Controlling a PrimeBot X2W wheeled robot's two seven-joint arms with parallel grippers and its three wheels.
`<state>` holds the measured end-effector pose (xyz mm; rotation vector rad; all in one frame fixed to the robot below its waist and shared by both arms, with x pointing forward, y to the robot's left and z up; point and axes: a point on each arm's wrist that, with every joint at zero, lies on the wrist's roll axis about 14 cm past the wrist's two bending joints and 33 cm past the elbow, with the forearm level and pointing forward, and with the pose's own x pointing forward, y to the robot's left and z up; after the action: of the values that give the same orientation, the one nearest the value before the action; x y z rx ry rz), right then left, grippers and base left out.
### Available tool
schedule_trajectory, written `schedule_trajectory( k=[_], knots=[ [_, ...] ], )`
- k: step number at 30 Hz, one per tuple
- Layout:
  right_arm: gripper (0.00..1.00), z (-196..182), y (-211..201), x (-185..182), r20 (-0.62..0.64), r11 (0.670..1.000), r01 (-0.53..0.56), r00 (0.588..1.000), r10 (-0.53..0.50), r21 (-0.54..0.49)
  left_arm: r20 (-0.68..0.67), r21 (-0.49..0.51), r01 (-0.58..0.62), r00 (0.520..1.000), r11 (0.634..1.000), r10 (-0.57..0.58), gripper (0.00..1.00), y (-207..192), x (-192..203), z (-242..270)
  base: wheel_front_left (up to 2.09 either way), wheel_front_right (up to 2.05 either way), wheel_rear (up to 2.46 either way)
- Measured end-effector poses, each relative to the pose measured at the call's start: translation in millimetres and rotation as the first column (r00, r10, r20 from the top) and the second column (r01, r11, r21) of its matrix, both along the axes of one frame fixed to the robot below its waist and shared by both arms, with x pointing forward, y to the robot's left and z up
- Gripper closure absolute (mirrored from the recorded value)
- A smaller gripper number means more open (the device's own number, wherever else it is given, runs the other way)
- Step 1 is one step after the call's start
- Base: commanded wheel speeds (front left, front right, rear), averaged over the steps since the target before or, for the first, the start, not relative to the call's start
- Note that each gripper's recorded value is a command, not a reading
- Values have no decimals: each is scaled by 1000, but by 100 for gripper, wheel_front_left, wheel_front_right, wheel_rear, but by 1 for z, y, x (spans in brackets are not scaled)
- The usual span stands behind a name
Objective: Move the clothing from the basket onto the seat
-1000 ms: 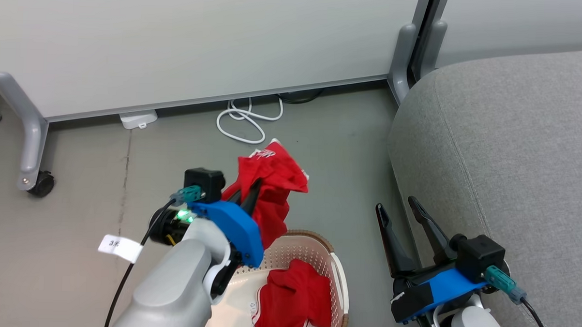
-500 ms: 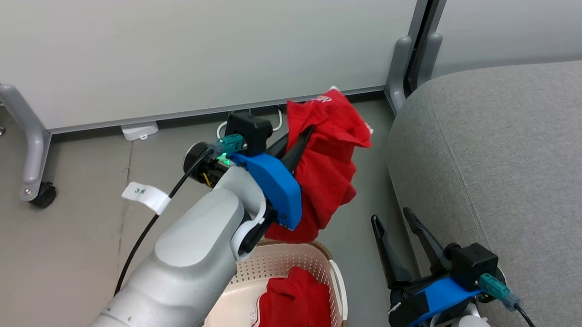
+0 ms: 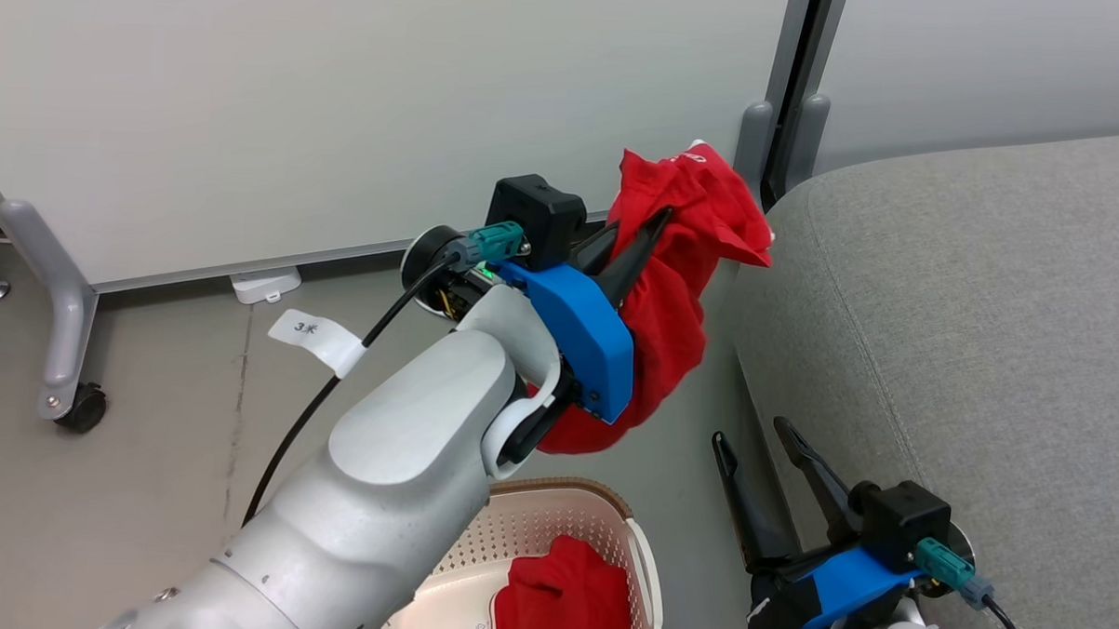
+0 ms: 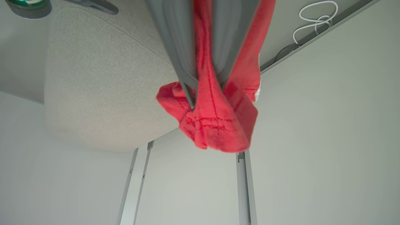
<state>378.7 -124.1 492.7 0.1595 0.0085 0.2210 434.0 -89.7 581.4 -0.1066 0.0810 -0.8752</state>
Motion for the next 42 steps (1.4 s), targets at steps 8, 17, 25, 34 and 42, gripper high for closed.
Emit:
schedule_trajectory(
  k=[8, 17, 25, 34, 42],
  knots=[
    [0, 3, 0, -2, 5, 1000, -1, 1000, 1, -5, 1, -8, 27, 1000, 1000, -27, 100, -10, -8, 3, 0, 0, 0],
    [0, 1, 16, -1, -13, 999, -51, 999, 51, -15, -19, -5, 37, 999, 999, -38, 100, -13, -11, -1, 0, 0, 0],
    [0, 13, 39, 20, 3, 987, -135, 991, 136, -84, -20, -2, 39, 999, 999, -39, 100, -15, -10, -2, 0, 0, 0],
    [0, 17, 40, 44, 4, 977, -150, 988, 152, -155, -29, -2, 52, 998, 999, -52, 100, -16, -14, -4, 0, 0, 0],
    [72, 13, 44, 56, -17, 969, -169, 985, 169, -179, -30, -9, 62, 998, 998, -62, 100, -19, -17, -3, 0, 0, 0]
  ],
)
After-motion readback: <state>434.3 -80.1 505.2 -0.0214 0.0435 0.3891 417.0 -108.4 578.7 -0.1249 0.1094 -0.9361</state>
